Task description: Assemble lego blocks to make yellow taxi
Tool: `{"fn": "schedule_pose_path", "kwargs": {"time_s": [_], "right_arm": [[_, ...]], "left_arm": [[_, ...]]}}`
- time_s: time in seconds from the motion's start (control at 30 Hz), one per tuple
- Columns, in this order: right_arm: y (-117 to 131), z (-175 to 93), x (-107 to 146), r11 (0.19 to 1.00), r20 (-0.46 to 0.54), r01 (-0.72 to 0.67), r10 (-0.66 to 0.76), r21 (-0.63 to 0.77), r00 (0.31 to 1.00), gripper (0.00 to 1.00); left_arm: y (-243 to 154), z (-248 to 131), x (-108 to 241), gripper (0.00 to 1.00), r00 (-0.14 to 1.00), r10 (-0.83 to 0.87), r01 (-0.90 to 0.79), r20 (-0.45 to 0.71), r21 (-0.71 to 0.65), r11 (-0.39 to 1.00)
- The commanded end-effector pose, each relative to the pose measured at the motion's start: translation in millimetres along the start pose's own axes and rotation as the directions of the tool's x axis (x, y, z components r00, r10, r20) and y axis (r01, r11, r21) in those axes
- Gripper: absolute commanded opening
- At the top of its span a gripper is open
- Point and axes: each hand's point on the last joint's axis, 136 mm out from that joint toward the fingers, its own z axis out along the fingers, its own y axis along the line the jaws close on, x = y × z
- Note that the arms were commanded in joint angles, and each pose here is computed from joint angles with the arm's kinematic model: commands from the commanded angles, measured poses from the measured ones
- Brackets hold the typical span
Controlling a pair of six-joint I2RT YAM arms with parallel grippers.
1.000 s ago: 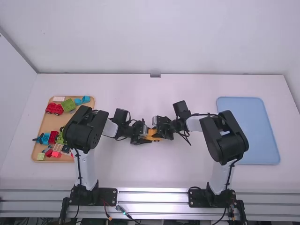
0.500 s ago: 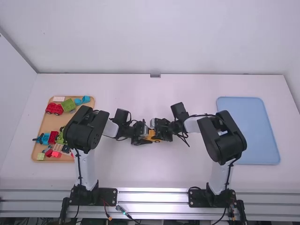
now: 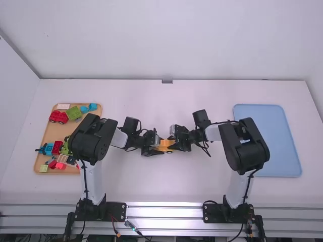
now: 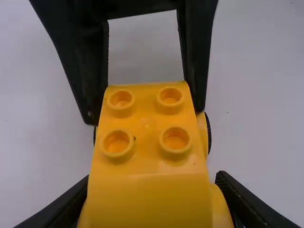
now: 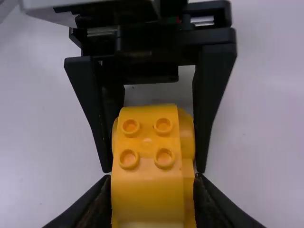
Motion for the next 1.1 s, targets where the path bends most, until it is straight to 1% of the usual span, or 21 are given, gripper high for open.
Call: {"fn": "schedule_pose_path", "kwargs": {"time_s": [0.0, 0.07, 0.1, 0.17, 0.23, 0.27, 0.3, 0.37, 0.4, 0.43, 0.47, 0.5, 0.57, 0.7, 0.83, 0.93, 1.07], "right_arm": [[9, -2, -10, 0.999, 0.081, 0.02, -0.016, -0.04, 0.997, 0.45], [8, -5, -15, 0.999, 0.111, 0.028, -0.023, -0.041, 0.994, 0.45], [8, -7, -16, 0.999, 0.123, 0.03, -0.024, -0.041, 0.992, 0.46], [6, -12, -18, 0.999, 0.15, 0.037, -0.031, -0.037, 0.988, 0.5], [5, -15, -18, 0.999, 0.16, 0.032, -0.026, -0.032, 0.987, 0.53], [4, -18, -18, 0.999, 0.166, 0.028, -0.023, -0.028, 0.986, 0.57], [4, -18, -18, 0.999, 0.167, 0.028, -0.023, -0.028, 0.986, 0.58], [1, -22, -16, 1.0, 0.17, 0.016, -0.013, -0.017, 0.985, 0.7], [0, -23, -15, 1.0, 0.166, 0.013, -0.01, -0.013, 0.986, 0.79], [-1, -23, -14, 1.0, 0.158, 0.01, -0.009, -0.009, 0.987, 0.93], [-1, -22, -11, 1.0, 0.138, 0.009, -0.009, -0.003, 0.99, 0.99], [-2, -22, -7, 1.0, 0.106, 0.002, -0.003, 0.008, 0.994, 0.99], [-2, -24, -5, 1.0, 0.074, -0.008, 0.007, 0.017, 0.997, 0.99], [0, -32, -10, 0.999, 0.022, -0.012, 0.011, 0.038, 1.0, 0.99], [4, -37, -7, 0.998, -0.023, 0.003, -0.002, 0.07, 1.0, 0.99], [3, -34, -2, 0.995, -0.014, 0.005, -0.004, 0.103, 1.0, 0.99], [3, -31, 3, 0.987, 0.029, -0.027, 0.023, 0.157, 0.999, 0.99]], "left_arm": [[-4, 4, 19, 0.26, 0.998, -0.02, 0.019, -0.067, -0.006, 1.0], [-3, 4, 19, 0.27, 0.998, -0.02, 0.02, -0.067, -0.007, 1.0], [-4, 4, 19, 0.3, 0.998, -0.02, 0.02, -0.067, -0.007, 1.0], [-3, 4, 19, 0.4, 0.998, -0.021, 0.02, -0.067, -0.007, 1.0], [-4, 4, 19, 0.45, 0.997, -0.022, 0.022, -0.068, -0.006, 1.0], [-4, 4, 19, 0.52, 0.997, -0.022, 0.021, -0.067, -0.005, 1.0], [-4, 4, 19, 0.54, 0.997, -0.022, 0.022, -0.067, -0.005, 1.0], [-4, 4, 19, 0.68, 0.997, -0.027, 0.026, -0.067, -0.006, 1.0], [-4, 4, 19, 0.77, 0.997, -0.035, 0.034, -0.067, -0.007, 0.999], [-3, 4, 18, 0.86, 0.997, -0.049, 0.048, -0.066, -0.011, 0.999], [-2, 4, 18, 0.93, 0.996, -0.065, 0.064, -0.064, -0.014, 0.998], [-2, 4, 18, 1.0, 0.995, -0.074, 0.073, -0.064, -0.015, 0.997], [-2, 4, 18, 0.99, 0.995, -0.077, 0.076, -0.064, -0.015, 0.997], [0, 4, 18, 0.99, 0.994, -0.086, 0.085, -0.065, -0.02, 0.996], [10, 2, 22, 0.99, 0.982, -0.151, 0.145, -0.111, -0.067, 0.987], [12, -2, 15, 0.99, 0.982, -0.148, 0.141, -0.121, -0.066, 0.988], [9, -13, -1, 0.99, 0.986, -0.081, 0.075, -0.145, -0.044, 0.996]]}}
